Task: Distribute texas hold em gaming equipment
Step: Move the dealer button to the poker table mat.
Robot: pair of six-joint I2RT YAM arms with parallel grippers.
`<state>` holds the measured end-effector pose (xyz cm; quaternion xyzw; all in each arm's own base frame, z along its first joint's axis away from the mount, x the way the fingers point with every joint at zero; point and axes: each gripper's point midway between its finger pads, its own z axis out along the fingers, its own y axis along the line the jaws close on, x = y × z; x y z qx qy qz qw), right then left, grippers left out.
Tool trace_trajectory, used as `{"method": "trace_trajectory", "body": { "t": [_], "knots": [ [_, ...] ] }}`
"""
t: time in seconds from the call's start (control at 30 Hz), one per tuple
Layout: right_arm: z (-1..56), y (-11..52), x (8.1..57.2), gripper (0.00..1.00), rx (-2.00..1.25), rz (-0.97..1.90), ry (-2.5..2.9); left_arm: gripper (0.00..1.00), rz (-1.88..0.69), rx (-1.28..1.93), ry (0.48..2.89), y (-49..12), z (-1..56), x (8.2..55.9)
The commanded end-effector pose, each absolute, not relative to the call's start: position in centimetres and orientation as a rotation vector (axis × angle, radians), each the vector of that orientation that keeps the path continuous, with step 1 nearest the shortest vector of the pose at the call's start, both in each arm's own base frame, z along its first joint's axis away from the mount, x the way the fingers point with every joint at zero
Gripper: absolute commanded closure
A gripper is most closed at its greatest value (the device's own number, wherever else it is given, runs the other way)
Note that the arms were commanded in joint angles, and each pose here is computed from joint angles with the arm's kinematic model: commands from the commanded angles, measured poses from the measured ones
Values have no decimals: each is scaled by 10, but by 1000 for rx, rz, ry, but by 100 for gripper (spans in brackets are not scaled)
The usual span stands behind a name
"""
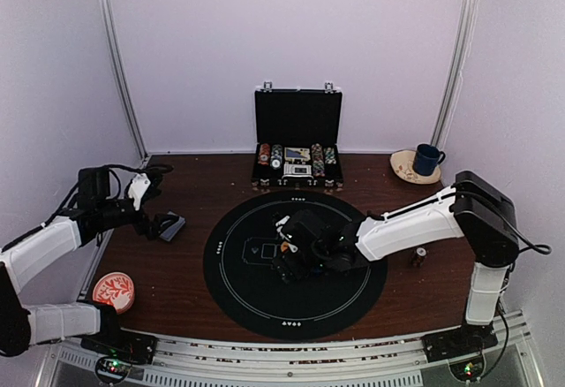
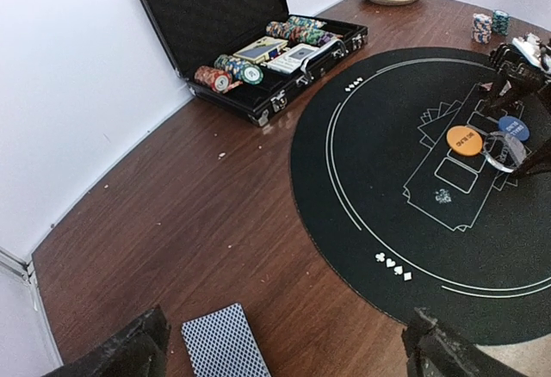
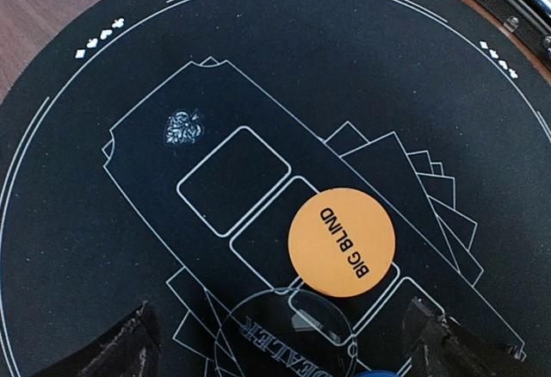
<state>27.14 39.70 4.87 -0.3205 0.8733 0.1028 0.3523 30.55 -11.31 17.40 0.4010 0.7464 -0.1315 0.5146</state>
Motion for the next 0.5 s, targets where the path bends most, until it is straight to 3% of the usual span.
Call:
{"method": "trace_trajectory", "body": {
  "t": [0.0,0.47],
  "knots": [
    [49,404,270,0,-832,387,2292,2,-298,973,1704,-118,189,305],
    [21,395,267,1,-845,337,2373,2,-303,968,1698,-118,185,306]
  ]
}}
